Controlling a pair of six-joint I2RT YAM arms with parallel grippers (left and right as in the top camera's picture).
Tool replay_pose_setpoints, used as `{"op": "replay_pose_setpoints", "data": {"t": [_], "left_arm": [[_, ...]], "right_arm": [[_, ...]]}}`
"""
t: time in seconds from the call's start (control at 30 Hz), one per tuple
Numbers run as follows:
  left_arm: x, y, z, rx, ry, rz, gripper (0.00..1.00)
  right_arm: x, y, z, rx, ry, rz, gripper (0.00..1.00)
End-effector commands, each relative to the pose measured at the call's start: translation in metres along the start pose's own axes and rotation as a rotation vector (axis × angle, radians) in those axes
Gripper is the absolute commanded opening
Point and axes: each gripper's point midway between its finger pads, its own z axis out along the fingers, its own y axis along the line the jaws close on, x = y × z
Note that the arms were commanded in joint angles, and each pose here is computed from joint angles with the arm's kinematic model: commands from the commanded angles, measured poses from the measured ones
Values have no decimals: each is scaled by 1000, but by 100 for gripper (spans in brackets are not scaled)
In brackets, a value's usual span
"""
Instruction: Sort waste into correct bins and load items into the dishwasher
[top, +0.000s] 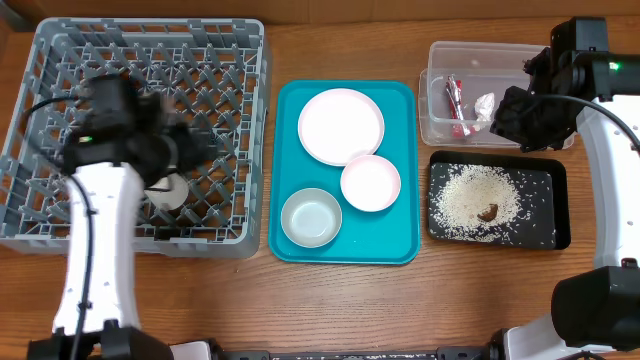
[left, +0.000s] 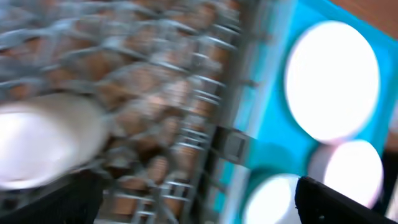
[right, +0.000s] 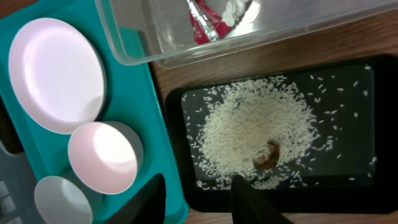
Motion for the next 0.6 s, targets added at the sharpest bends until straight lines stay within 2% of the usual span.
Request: {"op": "replay_pose_setpoints", "data": {"t": [0.0, 0.03, 0.07, 0.13, 0.17, 0.27, 0.57], "left_arm": [[13, -44, -1, 41, 14, 145, 100], [21, -58, 3, 58, 34, 187, 100], [27, -68, 5, 68, 47, 213, 100], [43, -91, 9, 105, 87, 275, 100], [50, -101, 10, 127, 100, 301, 100], [68, -127, 17, 157, 130, 380, 100], [121, -147, 60, -32, 224, 612, 99]], "right_arm": [[-9, -17, -14, 103, -74, 63, 38], [-10, -21, -15, 126, -81, 82, 40], [-10, -23, -15, 128, -81, 91, 48], [-9, -22, -15, 116, -75, 99, 85], [-9, -21, -15, 107, -71, 100, 95], [-8, -19, -15, 95, -67, 101, 98], [-8, -19, -15, 95, -66, 101, 98]]}}
